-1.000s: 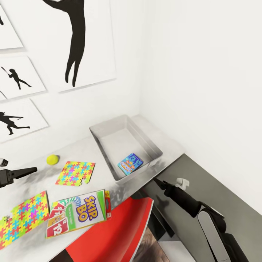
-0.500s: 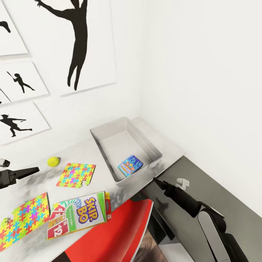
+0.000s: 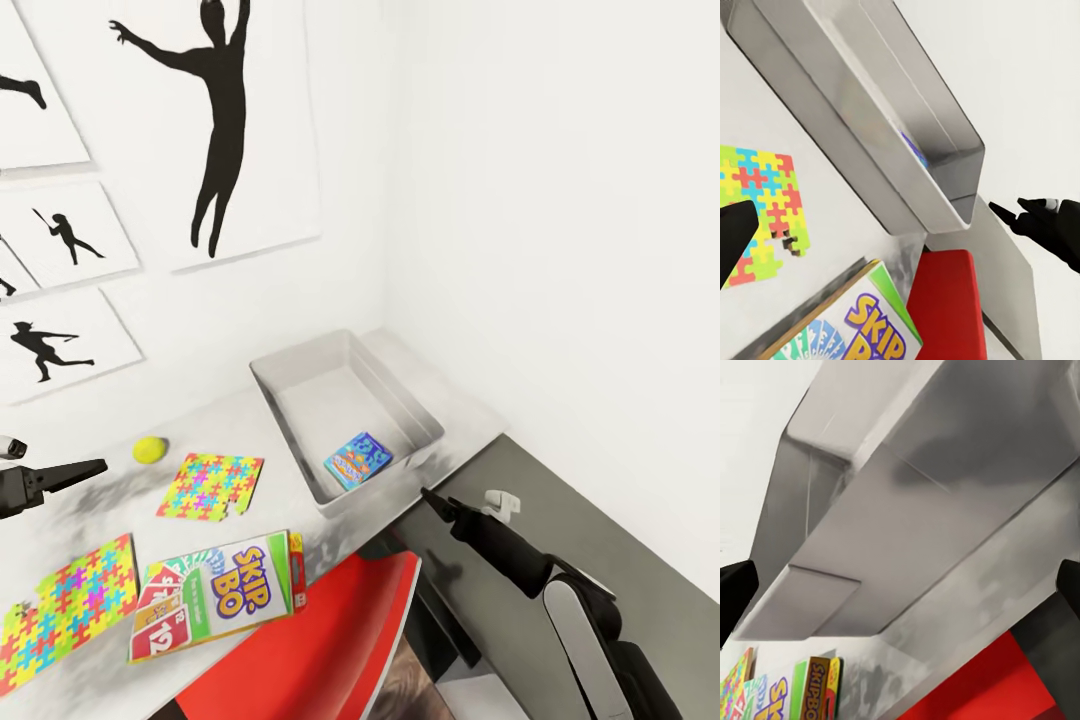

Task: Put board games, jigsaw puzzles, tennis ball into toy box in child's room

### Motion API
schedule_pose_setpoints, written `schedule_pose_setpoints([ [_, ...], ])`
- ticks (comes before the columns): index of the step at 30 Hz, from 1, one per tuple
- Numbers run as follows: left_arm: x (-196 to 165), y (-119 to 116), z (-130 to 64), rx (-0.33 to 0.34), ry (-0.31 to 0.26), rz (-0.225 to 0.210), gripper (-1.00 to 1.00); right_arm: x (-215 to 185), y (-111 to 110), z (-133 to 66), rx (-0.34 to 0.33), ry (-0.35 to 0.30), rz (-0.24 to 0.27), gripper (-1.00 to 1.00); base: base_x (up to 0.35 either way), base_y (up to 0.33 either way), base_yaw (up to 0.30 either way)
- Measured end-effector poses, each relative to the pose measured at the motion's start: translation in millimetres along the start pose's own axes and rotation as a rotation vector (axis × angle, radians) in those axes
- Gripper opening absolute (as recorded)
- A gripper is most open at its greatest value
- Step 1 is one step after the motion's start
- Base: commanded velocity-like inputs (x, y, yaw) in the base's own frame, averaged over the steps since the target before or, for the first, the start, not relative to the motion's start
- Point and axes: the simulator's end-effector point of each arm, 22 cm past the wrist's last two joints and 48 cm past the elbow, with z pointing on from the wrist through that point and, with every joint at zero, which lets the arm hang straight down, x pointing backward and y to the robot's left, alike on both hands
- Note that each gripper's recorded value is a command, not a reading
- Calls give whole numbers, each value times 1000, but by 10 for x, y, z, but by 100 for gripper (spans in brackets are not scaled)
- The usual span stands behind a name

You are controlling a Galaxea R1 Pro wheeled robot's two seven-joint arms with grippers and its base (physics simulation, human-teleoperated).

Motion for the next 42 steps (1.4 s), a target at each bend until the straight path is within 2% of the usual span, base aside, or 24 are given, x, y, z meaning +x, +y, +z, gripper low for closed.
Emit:
schedule_pose_setpoints([
  [10,-41,-70,-32,6,-9,13,100,-60,68,-21,-10,-12,-9,100,0,0,0],
  [22,-94,-150,-80,11,-22,51,100,-115,140,-45,-18,-23,-18,100,0,0,0],
  [42,-136,-273,-133,26,-39,68,100,-227,284,-89,-38,-48,-35,100,0,0,0],
])
